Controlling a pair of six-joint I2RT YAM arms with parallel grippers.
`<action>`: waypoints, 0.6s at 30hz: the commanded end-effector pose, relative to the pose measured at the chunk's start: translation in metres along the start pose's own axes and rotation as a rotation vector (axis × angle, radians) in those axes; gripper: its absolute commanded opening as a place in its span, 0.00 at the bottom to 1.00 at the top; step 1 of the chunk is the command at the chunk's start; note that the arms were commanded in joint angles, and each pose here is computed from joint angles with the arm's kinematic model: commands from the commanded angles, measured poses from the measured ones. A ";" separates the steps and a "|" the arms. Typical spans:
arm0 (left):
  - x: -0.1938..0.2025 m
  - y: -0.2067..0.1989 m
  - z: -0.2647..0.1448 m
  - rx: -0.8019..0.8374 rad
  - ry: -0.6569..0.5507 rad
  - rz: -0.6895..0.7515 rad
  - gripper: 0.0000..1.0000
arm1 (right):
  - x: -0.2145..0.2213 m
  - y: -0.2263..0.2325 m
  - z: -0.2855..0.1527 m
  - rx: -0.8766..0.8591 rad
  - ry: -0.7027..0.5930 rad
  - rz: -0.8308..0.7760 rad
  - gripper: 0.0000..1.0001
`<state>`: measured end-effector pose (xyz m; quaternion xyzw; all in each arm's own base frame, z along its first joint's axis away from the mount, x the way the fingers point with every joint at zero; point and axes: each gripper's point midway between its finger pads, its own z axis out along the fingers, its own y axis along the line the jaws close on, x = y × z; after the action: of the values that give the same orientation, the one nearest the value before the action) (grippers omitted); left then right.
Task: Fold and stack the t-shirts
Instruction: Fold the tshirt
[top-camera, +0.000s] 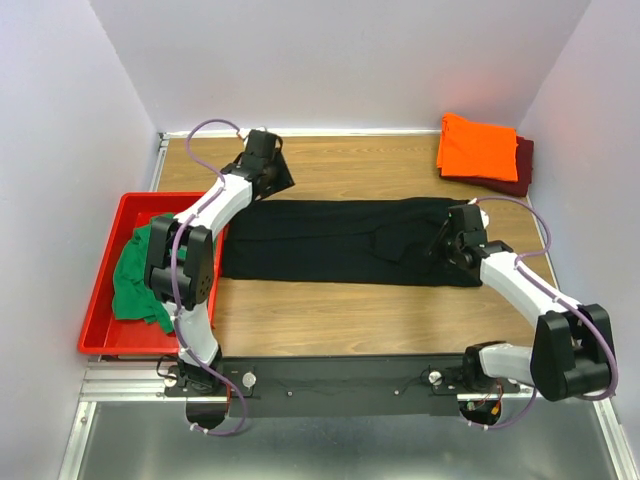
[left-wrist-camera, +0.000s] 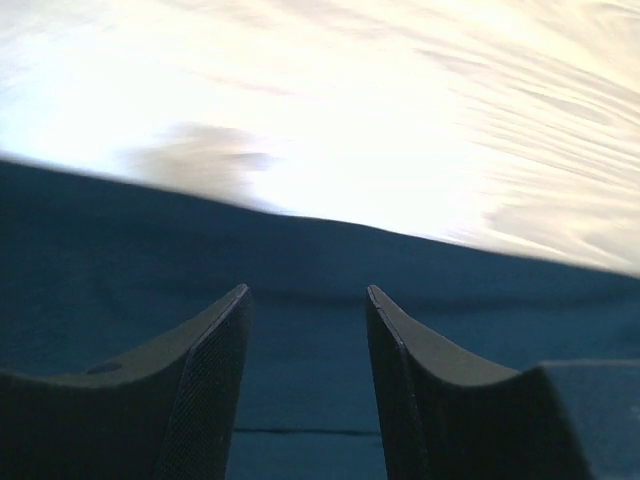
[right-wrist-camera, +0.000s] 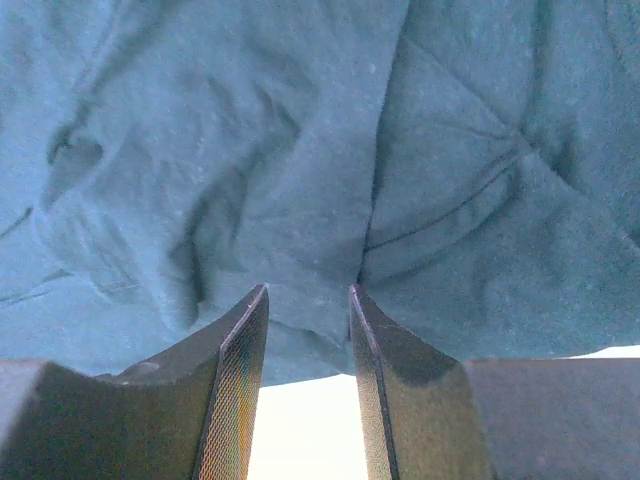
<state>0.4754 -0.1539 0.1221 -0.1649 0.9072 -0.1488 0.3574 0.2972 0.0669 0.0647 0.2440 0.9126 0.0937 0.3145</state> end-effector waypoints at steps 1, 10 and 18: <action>-0.003 -0.053 -0.030 0.157 -0.017 0.117 0.57 | 0.018 -0.007 0.004 0.016 0.059 0.017 0.45; 0.064 -0.119 -0.047 0.399 0.108 0.271 0.58 | 0.039 -0.011 0.015 0.020 0.117 0.023 0.45; 0.123 -0.152 -0.055 0.518 0.199 0.371 0.57 | 0.046 -0.009 0.023 0.010 0.135 0.045 0.45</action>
<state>0.3943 -0.3111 0.1402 0.0727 0.8982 -0.2943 0.3183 0.2757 0.0747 0.0227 0.2518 0.9297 0.0942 0.2518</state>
